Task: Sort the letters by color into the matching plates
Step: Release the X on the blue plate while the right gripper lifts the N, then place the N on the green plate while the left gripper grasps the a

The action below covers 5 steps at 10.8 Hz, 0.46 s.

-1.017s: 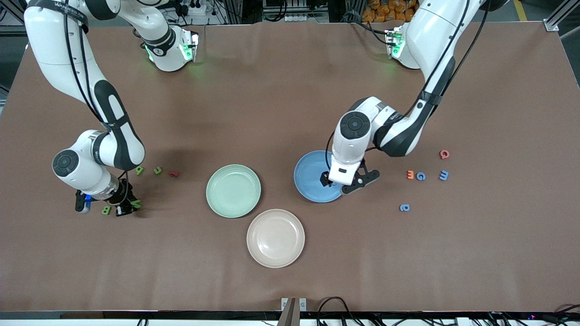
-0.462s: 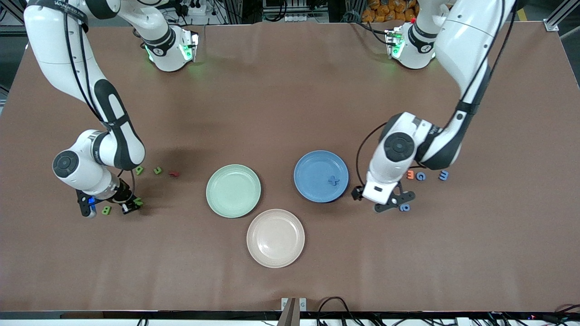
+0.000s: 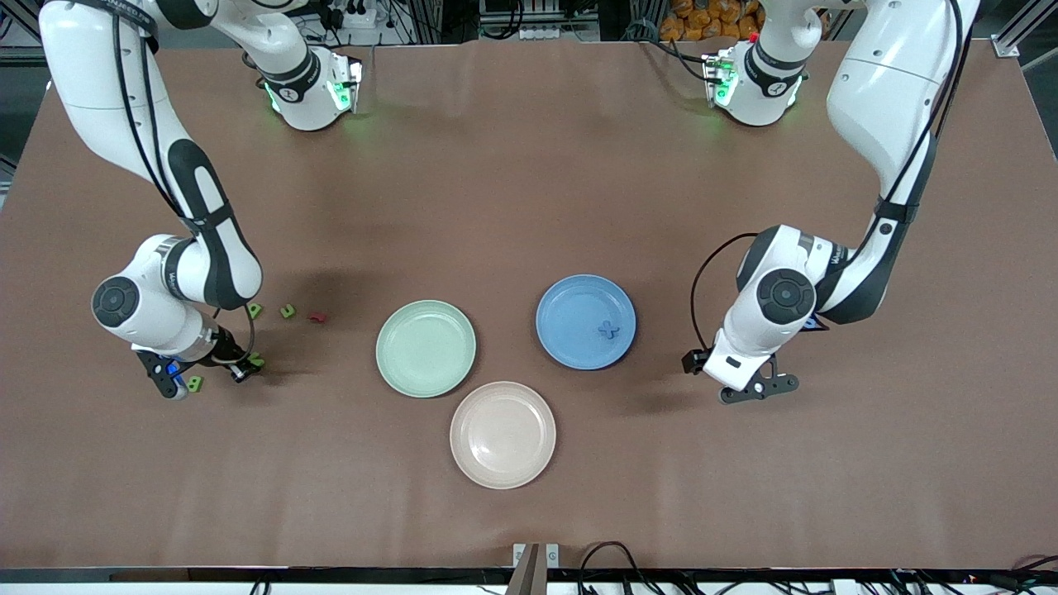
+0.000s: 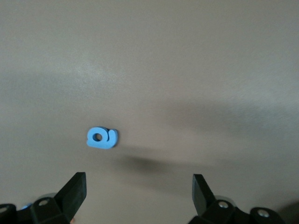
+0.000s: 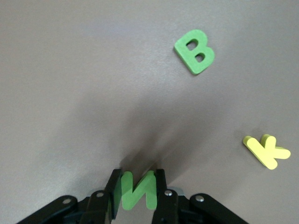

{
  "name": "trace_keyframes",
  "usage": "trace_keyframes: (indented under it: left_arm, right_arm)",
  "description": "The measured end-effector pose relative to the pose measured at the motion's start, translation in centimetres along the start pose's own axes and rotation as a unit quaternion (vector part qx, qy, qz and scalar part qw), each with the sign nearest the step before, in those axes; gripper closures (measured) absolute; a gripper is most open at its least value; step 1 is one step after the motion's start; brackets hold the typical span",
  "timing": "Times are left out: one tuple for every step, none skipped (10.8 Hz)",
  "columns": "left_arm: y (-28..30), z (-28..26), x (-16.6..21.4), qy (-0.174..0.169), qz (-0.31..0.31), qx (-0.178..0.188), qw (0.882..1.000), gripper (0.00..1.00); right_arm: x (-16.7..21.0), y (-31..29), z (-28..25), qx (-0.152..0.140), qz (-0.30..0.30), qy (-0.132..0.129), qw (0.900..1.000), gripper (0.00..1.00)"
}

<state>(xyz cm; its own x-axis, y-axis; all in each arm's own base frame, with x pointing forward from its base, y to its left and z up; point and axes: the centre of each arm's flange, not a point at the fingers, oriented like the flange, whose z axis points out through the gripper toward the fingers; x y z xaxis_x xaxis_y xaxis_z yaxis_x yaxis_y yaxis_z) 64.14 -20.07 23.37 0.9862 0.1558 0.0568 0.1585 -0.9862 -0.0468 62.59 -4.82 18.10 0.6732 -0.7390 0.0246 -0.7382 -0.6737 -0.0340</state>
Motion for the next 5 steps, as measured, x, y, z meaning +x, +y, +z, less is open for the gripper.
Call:
trace_keyframes:
  left_arm:
    - [-0.7,0.7,0.2,-0.005,0.032,0.001,0.999,0.0]
    - [-1.3,1.5,0.4,-0.011,0.061,0.002,0.998,0.0]
    - [-1.9,2.2,0.5,-0.016,0.075,0.002,0.997,0.0]
    - [-2.6,2.8,0.8,-0.02,0.077,0.002,0.997,0.0]
    - [-3.2,3.1,1.2,-0.024,0.068,-0.003,0.997,0.0]
  right_arm:
    - [-0.2,-0.3,-0.1,0.001,-0.013,0.001,1.0,0.67]
    - [-0.4,-0.7,-0.2,0.002,-0.022,0.002,1.0,0.67]
    - [-0.6,-1.0,-0.3,0.003,-0.027,0.002,1.0,0.67]
    - [-0.9,-1.3,-0.4,0.004,-0.031,0.003,0.999,0.67]
    - [-1.2,-1.8,-0.5,0.005,-0.038,0.004,0.999,0.67]
